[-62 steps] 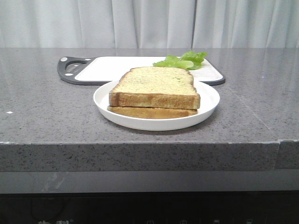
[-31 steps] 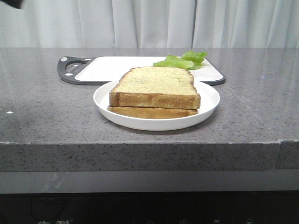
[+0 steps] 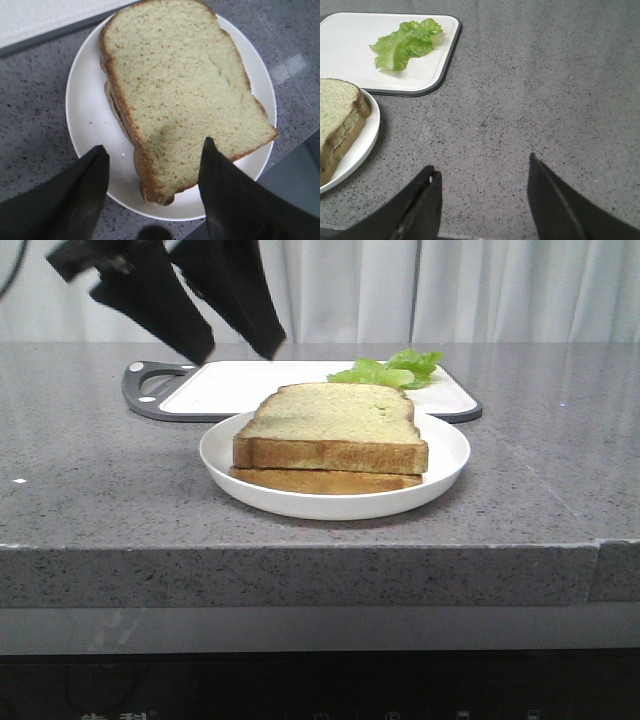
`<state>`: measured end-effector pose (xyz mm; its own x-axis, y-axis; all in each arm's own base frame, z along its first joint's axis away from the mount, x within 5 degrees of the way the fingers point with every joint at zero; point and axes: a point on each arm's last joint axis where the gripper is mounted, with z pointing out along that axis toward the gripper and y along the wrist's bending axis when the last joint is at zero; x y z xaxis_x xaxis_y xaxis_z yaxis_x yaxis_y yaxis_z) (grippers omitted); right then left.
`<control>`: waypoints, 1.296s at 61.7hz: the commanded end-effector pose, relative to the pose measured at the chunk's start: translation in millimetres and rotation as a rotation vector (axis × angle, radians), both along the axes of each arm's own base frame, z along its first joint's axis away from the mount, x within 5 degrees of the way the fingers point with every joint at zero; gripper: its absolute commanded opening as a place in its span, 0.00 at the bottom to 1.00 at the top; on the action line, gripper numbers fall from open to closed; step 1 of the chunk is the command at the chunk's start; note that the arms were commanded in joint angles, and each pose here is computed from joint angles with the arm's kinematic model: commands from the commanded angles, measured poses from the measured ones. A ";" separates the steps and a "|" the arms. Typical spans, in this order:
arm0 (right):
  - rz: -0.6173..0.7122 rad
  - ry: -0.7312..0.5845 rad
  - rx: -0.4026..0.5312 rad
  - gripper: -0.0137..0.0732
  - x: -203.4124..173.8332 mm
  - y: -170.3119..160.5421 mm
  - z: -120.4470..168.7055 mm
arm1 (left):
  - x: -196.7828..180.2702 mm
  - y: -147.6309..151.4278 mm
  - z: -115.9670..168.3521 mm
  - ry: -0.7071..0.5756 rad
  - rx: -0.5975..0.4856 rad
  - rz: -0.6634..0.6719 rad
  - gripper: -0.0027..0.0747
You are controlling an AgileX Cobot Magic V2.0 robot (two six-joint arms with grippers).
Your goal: Left arm grabs bread, right arm adds lettuce
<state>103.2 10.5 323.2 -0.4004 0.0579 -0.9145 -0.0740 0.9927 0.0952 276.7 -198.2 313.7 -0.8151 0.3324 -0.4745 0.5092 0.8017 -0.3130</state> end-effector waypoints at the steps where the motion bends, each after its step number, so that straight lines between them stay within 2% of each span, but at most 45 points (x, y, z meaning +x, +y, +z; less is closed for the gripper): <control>1: -0.013 -0.093 -0.005 0.64 3.0 -1.4 16.1 | 4.4 -7.1 15.0 -0.002 -0.046 0.031 0.55; 13: -0.013 -0.093 -0.005 0.64 3.0 -1.4 16.1 | 16.5 -19.3 -2.9 0.077 -0.063 0.037 0.54; 24: -0.013 -0.093 -0.005 0.64 3.0 -1.4 16.1 | 19.6 -22.7 -11.4 0.113 -0.058 0.035 0.47; 30: -0.013 -0.093 -0.005 0.64 3.0 -1.4 16.1 | 19.7 -22.8 -12.1 0.116 -0.056 0.035 0.39; 41: -0.013 -0.092 -0.005 0.64 2.9 -1.4 16.0 | 19.7 -22.8 -12.1 0.116 -0.056 0.034 0.18; 52: -0.013 -0.092 -0.005 0.64 2.9 -1.4 16.0 | 18.8 -22.5 -12.4 0.125 -0.052 0.031 0.01; 66: -0.013 -0.092 -0.005 0.64 2.9 -1.4 16.0 | 11.4 -18.0 4.1 0.087 -0.075 0.027 0.01; 80: -0.017 -0.141 0.013 0.64 5.2 -1.2 21.6 | -18.5 4.0 50.4 -0.038 -0.089 0.001 0.01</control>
